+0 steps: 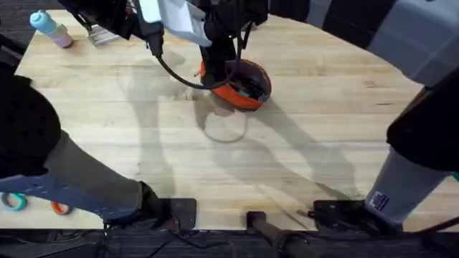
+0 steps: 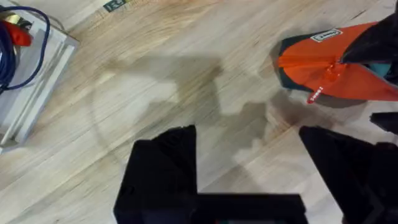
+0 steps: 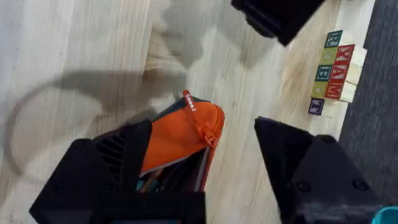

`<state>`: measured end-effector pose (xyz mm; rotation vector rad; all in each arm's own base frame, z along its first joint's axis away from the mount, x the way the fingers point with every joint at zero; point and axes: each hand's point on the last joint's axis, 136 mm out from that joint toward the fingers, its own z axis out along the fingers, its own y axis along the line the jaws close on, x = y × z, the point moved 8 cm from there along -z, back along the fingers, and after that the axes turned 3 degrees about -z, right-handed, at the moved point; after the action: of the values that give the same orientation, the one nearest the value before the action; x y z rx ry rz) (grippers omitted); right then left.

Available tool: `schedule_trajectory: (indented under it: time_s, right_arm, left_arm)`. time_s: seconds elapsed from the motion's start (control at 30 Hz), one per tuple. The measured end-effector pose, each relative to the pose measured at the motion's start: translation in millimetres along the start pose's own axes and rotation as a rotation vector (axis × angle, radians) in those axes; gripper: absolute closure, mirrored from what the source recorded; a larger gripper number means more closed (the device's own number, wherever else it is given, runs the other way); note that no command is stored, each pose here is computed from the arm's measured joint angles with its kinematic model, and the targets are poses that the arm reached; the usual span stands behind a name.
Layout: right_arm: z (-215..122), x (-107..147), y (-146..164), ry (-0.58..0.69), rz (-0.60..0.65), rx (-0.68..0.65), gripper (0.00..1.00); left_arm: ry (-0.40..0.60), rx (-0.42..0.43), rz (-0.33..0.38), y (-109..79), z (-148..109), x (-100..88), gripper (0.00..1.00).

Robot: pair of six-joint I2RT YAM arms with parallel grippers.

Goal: Unzip the bag, pick up the pens from the table one at a time and place them inside, then zip the bag closed.

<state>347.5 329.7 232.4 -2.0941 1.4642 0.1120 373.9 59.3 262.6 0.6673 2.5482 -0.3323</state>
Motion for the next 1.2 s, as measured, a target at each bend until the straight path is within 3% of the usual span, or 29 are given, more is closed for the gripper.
schedule_trajectory:
  time_s: [1.2]
  right_arm:
    - [0.0,1.0,-2.3,0.016,-0.014,0.018,0.005]
  left_arm:
    - [-0.018,0.016,0.002,-1.3,0.0,-1.9,0.008]
